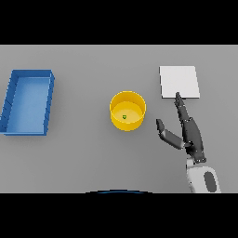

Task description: Pick up the red beaker and tilt it to pour out 1 green nut into yellow bowl. Pick up the yellow bowl and place it on the metallic measuring scale.

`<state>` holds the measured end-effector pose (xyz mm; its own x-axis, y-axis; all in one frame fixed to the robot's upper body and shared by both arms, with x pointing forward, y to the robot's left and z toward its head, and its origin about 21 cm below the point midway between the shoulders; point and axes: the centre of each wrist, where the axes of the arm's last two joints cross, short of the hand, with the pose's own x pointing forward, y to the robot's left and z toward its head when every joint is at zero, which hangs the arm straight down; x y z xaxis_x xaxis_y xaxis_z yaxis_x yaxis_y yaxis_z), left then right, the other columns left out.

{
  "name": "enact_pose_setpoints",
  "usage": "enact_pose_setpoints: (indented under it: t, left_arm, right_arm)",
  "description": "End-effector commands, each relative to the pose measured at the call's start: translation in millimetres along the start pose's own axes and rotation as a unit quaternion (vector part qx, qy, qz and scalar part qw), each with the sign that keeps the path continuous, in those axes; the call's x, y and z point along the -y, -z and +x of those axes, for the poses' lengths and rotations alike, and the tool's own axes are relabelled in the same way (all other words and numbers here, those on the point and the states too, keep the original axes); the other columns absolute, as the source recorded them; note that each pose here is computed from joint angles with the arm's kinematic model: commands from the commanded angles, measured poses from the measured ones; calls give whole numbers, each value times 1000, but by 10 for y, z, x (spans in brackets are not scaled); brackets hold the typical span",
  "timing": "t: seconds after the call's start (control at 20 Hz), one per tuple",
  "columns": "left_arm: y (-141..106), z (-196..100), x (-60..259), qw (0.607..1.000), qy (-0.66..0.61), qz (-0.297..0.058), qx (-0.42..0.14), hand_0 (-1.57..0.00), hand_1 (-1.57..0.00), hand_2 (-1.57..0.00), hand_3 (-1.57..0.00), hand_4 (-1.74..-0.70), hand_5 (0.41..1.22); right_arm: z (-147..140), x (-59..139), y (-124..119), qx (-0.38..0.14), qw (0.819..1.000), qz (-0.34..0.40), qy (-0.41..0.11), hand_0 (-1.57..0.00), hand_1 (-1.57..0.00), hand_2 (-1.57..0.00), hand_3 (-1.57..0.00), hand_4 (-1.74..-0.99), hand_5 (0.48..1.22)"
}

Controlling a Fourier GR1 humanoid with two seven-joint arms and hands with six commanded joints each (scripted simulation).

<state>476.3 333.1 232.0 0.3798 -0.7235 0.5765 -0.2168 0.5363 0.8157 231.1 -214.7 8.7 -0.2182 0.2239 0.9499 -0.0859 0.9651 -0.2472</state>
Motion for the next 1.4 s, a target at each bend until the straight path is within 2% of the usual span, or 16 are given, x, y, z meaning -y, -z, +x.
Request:
enact_pose_setpoints:
  t: [0.0,0.1,0.3,0.55,0.7,0.8,0.9,0.95,1.0,1.05,1.1,1.2,1.25,1.35]
  left_arm:
    - [3,-92,25,1000,-18,1,-7,-1571,-1571,-1571,-1518,-1741,1221]
    - [-2,-310,149,998,-45,-8,-45,-1571,-1571,-1571,-1462,-1741,1221]
    - [-119,-681,404,992,-96,-16,-75,-1571,-1571,-1571,-1374,-1741,1221]
    - [-484,-988,722,984,-139,-24,-112,-1571,-1571,-1571,-1396,-1741,1221]
    - [-693,-1087,834,980,-140,-31,-138,-1571,-1571,-1571,-1383,-1741,1221]
    - [-830,-1129,889,978,-145,-44,-143,-1571,-1571,-1571,-1384,-1741,1076]
    - [-892,-1149,881,975,-142,-76,-151,-1571,-1571,-1571,-1366,-1735,955]
    - [-939,-1175,829,976,-131,-93,-150,-1571,-1571,-1571,-1407,-1661,888]
    - [-991,-1198,816,976,-131,-107,-136,-1571,-1571,-1571,-1368,-1493,827]
    - [-1031,-1205,789,979,-111,-125,-115,-1571,-1545,-1489,-1238,-1311,774]
    - [-1059,-1210,770,981,-99,-142,-89,-1495,-1380,-1311,-1098,-1155,740]
    - [-1077,-1256,720,975,-102,-183,-69,-1003,-883,-839,-707,-933,697]
    - [-1081,-1261,698,973,-102,-197,-68,-802,-706,-671,-565,-870,682]
    - [-1072,-1279,683,974,-67,-206,-70,-513,-452,-429,-361,-785,656]
  right_arm:
    - [-10,17,13,-1,1000,-2,-7,1,1,1,1,-1168,680]
    - [-4,53,21,0,1000,2,-17,1,1,1,1,-1188,696]
    - [6,60,15,2,1000,-1,-21,1,1,1,1,-1199,707]
    - [-24,2,3,0,1000,-1,-25,1,1,1,1,-1201,696]
    - [-7,48,23,1,1000,-2,-22,1,1,1,1,-1186,687]
    - [21,29,41,0,1000,-1,-16,1,1,1,1,-1170,683]
    - [-4,30,58,-7,1000,-1,-16,1,1,1,1,-1168,679]
    - [-14,42,42,-7,1000,-1,-20,1,1,1,1,-1165,678]
    - [-24,20,15,-4,1000,1,-19,1,1,1,1,-1165,675]
    - [-18,19,55,-9,1000,-3,-22,1,1,1,1,-1163,671]
    - [-33,29,24,-8,1000,0,-22,1,1,1,1,-1159,669]
    - [-12,14,11,5,1000,3,-21,1,1,1,1,-1162,671]
    - [-23,5,39,-4,1000,0,-18,1,1,1,1,-1156,673]
    - [-24,38,-12,5,1000,0,-21,1,1,1,1,-1147,680]
